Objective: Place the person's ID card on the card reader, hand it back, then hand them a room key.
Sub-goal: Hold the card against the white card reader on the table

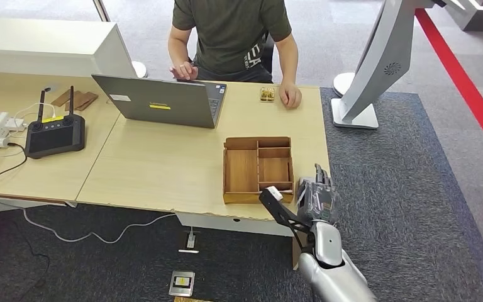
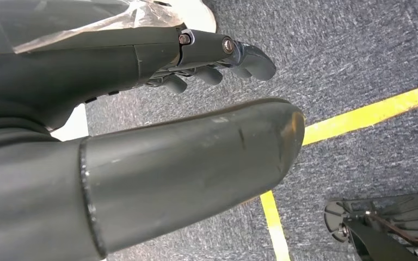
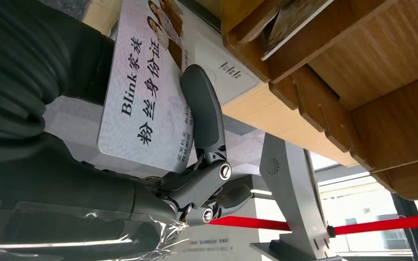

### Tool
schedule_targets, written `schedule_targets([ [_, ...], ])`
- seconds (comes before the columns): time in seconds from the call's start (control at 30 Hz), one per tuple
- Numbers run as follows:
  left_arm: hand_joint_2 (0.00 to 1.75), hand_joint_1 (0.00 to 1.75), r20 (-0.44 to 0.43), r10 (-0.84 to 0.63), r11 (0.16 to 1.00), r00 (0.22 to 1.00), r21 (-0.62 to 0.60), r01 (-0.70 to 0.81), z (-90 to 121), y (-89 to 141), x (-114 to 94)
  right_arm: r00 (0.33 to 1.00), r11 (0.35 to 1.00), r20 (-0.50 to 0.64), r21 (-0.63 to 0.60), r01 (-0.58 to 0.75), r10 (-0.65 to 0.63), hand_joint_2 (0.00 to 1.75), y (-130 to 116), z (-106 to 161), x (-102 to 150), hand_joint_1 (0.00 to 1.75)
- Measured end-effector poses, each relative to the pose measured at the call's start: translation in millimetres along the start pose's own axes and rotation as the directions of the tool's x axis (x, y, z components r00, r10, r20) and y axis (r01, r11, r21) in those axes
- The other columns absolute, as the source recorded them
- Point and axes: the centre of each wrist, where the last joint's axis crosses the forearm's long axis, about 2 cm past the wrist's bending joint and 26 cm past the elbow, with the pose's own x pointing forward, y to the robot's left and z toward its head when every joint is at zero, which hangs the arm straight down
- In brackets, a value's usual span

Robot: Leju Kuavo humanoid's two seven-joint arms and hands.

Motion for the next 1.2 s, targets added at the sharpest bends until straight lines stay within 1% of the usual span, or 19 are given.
schedule_targets([
  [0.4, 0.00, 0.00, -0.010, 0.036, 0.999, 0.999, 0.011, -0.036, 0.4, -1.3, -4.7, 1.000, 0.998, -0.025, 0.068, -0.015, 0.016, 1.75, 18.3, 7.6, 9.4, 1.75],
  [0.63, 0.00, 0.00, -0.017, 0.055, 0.998, 0.998, 0.021, -0.054, 0.5, -1.8, -5.9, 0.999, 0.996, -0.024, 0.081, -0.025, 0.027, 1.75, 22.9, 9.6, 14.1, 1.75],
  [0.9, 0.00, 0.00, -0.029, 0.089, 0.995, 0.996, 0.041, -0.088, 1.2, -5.7, -6.7, 0.998, 0.999, -0.045, 0.039, -0.037, 0.039, 1.75, 23.9, 10.4, 16.9, 1.75],
  [1.2, 0.00, 0.00, -0.025, 0.084, 0.996, 0.996, 0.037, -0.083, 1.6, -8.0, -7.0, 0.990, 0.996, -0.113, -0.019, -0.088, 0.085, 1.75, 13.9, 5.2, 12.4, 1.75],
])
